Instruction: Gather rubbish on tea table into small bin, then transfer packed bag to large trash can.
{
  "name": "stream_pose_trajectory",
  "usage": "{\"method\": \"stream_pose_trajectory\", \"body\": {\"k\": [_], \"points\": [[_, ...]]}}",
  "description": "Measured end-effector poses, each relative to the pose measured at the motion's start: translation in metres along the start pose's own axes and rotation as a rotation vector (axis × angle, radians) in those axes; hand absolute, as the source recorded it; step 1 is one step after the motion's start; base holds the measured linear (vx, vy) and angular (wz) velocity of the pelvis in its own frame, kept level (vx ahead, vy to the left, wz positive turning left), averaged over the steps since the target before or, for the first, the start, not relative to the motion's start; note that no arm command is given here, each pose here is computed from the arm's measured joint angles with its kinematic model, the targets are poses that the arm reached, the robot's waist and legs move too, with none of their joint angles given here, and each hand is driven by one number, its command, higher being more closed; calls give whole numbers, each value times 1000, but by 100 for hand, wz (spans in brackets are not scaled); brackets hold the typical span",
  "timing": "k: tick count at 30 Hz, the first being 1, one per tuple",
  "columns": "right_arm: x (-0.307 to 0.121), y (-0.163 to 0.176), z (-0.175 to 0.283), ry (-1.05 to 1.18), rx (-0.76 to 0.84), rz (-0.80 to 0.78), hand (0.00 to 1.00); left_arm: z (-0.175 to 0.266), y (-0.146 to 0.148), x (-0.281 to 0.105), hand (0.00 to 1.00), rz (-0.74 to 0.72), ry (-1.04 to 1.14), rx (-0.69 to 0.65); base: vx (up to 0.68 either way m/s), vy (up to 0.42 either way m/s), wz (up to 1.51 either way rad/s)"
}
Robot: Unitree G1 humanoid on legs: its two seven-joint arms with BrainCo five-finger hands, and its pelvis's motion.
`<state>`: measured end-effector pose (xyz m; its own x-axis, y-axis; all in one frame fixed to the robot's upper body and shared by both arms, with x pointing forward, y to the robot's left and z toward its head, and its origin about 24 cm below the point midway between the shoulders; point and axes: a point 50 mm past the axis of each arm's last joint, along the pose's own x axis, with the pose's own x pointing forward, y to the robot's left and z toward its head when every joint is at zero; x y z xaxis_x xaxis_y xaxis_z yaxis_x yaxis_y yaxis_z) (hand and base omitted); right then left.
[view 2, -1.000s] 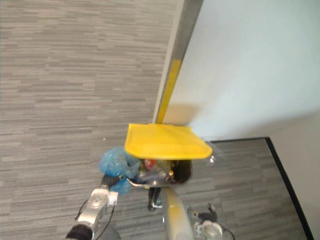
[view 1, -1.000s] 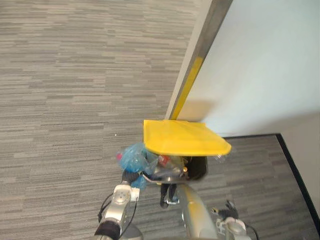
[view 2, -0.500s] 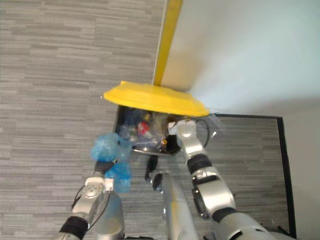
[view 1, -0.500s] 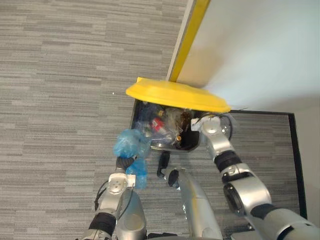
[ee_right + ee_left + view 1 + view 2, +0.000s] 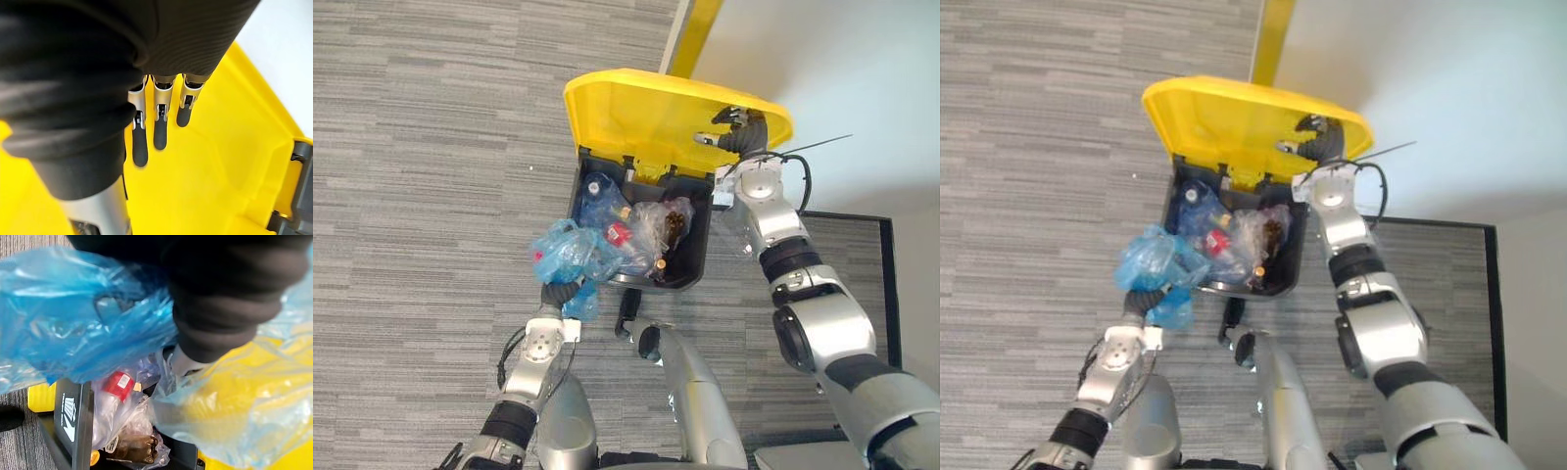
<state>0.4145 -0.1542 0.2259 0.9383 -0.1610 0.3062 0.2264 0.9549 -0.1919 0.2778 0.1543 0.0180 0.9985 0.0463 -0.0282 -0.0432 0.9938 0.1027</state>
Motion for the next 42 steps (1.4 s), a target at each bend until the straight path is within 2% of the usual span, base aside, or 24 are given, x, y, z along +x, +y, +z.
{"method": "stream_pose_trajectory", "body": {"k": [7,17,27,35,41,42], "points": [[1,-3,-1,6,-49,11,0,40,-12,5,100,-47,-160,-58,17,40,6],[1,-4,-1,-1,-98,47,0,142,-48,-3,100,-210,-586,-161,8,36,4],[5,-10,7,-23,-117,57,0,186,-57,0,100,-188,-768,-128,1,6,-1],[7,-21,16,-58,-136,37,0,203,-60,16,100,-164,-794,-81,26,25,3],[9,-24,25,-90,-144,31,0,178,-44,60,100,-58,-586,60,15,17,-3],[10,-24,27,-97,-145,32,0,172,-38,68,100,-38,-553,117,0,0,0]]}}
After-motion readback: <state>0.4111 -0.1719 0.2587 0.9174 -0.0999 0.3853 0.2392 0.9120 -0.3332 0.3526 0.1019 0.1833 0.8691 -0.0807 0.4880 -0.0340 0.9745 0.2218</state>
